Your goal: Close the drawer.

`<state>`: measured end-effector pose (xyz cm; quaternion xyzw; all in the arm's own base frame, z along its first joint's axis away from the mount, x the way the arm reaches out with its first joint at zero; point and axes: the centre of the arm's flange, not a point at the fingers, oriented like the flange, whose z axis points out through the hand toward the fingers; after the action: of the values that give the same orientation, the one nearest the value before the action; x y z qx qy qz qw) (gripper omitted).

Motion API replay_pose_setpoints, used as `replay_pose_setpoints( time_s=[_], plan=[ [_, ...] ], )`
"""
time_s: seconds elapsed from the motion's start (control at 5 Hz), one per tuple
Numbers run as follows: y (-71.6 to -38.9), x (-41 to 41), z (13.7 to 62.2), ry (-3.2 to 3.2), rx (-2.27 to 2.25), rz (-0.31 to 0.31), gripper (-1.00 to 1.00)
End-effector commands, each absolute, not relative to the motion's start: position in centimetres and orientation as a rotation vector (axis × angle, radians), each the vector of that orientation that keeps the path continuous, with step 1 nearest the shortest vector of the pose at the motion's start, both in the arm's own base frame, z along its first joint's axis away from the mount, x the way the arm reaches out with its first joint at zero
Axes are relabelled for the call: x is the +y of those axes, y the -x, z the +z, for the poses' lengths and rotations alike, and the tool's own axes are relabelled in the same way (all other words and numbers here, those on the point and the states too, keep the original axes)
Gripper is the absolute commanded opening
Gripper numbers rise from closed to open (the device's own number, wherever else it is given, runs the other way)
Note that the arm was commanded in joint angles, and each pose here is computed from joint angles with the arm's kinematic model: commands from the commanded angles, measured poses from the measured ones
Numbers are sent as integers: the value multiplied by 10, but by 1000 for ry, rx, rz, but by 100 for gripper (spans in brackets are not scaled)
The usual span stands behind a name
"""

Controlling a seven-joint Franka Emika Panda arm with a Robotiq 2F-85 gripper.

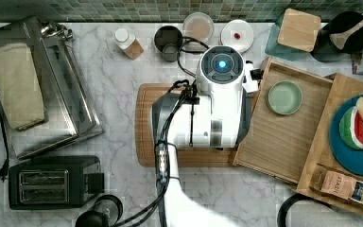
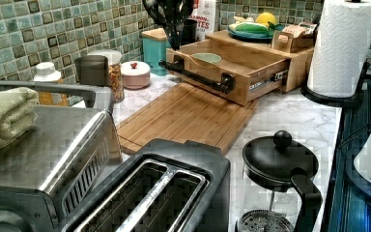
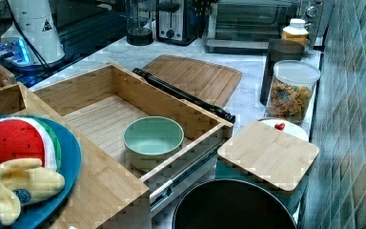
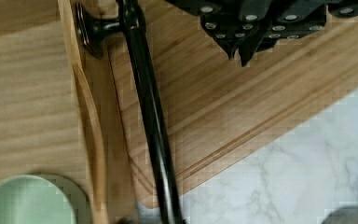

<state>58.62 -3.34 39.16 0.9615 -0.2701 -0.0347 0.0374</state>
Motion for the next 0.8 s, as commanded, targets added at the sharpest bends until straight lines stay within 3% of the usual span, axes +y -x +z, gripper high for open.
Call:
replay_pose_setpoints(
  time_s=[0.2,0.8],
  plan=[
    [-610,-35,383,-2983,-618,43,-100],
    [-627,-54,348,-2936,-585,110,-100]
  ],
)
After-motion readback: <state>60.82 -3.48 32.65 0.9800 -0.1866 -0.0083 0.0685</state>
